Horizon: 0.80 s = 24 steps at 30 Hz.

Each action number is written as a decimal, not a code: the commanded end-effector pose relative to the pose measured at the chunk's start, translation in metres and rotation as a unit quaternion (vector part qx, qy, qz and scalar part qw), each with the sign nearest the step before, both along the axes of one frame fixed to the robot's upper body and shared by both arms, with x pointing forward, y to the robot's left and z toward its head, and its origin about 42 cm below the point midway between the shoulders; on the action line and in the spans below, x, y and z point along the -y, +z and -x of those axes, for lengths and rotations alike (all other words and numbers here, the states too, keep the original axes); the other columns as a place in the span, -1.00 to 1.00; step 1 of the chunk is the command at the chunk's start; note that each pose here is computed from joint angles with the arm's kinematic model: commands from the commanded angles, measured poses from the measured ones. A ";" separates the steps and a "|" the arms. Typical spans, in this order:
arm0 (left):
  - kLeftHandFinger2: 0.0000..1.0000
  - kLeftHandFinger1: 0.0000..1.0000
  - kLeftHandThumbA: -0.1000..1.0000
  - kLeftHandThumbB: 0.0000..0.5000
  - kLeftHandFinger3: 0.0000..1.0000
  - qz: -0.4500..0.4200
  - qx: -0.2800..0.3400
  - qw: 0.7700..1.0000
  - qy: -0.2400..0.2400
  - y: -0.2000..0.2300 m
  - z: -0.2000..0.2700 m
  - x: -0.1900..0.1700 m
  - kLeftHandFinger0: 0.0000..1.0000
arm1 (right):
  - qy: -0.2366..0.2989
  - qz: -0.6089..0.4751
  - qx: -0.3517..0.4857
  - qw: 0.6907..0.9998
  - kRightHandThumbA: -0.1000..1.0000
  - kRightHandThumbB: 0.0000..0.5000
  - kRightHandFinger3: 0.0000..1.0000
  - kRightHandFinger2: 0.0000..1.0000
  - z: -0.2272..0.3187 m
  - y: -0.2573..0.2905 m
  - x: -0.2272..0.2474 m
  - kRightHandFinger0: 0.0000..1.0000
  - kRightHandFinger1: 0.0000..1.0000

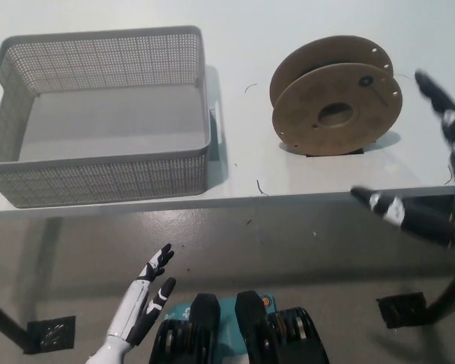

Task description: Use the right hand to pick up a 3d printing filament and place it into a container on the left side

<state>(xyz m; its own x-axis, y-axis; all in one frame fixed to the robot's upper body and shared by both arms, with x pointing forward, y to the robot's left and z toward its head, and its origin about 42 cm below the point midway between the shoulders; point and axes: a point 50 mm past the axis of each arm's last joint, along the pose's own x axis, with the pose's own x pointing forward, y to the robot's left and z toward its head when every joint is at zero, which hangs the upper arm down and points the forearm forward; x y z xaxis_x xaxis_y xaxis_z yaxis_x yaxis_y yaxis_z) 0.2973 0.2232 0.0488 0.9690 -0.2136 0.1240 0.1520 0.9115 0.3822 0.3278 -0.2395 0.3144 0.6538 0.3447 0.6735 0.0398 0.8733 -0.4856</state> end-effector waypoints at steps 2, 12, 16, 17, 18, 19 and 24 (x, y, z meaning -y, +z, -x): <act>1.00 1.00 1.00 -0.09 1.00 0.009 0.040 0.999 -0.004 0.014 -0.006 -0.004 1.00 | -0.042 0.134 -0.056 0.988 1.00 0.64 1.00 1.00 -0.056 0.112 0.024 1.00 1.00; 1.00 1.00 1.00 -0.11 1.00 0.002 0.041 0.999 -0.002 0.014 -0.004 -0.007 1.00 | -0.132 0.304 -0.094 0.939 1.00 0.51 1.00 1.00 -0.132 0.204 0.015 1.00 1.00; 1.00 1.00 1.00 -0.11 1.00 0.001 0.034 0.999 -0.002 0.009 0.002 -0.005 1.00 | -0.138 0.347 -0.123 0.919 1.00 0.74 1.00 1.00 -0.153 0.212 0.001 1.00 1.00; 1.00 1.00 1.00 -0.10 1.00 0.002 0.033 0.999 -0.001 0.009 0.002 -0.005 1.00 | -0.140 0.356 -0.125 0.915 1.00 0.75 1.00 1.00 -0.157 0.212 -0.002 1.00 1.00; 1.00 1.00 1.00 -0.10 1.00 0.002 0.029 1.000 -0.001 0.006 0.008 -0.005 1.00 | -0.139 0.374 -0.132 0.907 1.00 0.73 1.00 1.00 -0.164 0.208 -0.007 1.00 1.00; 1.00 1.00 1.00 -0.13 1.00 0.003 0.027 1.000 0.000 0.004 0.010 -0.005 1.00 | -0.148 0.393 -0.154 0.895 1.00 0.86 1.00 1.00 -0.170 0.207 -0.014 1.00 1.00; 1.00 1.00 1.00 -0.12 1.00 0.007 0.019 1.000 0.001 0.000 0.017 -0.006 1.00 | -0.151 0.455 -0.178 0.859 1.00 0.62 1.00 1.00 -0.191 0.200 -0.047 1.00 1.00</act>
<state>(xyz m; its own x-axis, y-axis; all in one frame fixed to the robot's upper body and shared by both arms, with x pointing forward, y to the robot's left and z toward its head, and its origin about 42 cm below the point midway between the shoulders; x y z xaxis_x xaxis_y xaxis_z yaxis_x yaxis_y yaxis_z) 0.2850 0.2254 0.0405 0.9732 -0.2091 0.0962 0.1583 0.9116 0.3794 0.5056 -0.2101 0.4669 0.8691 0.4891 0.0736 -0.0908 0.3041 -0.9483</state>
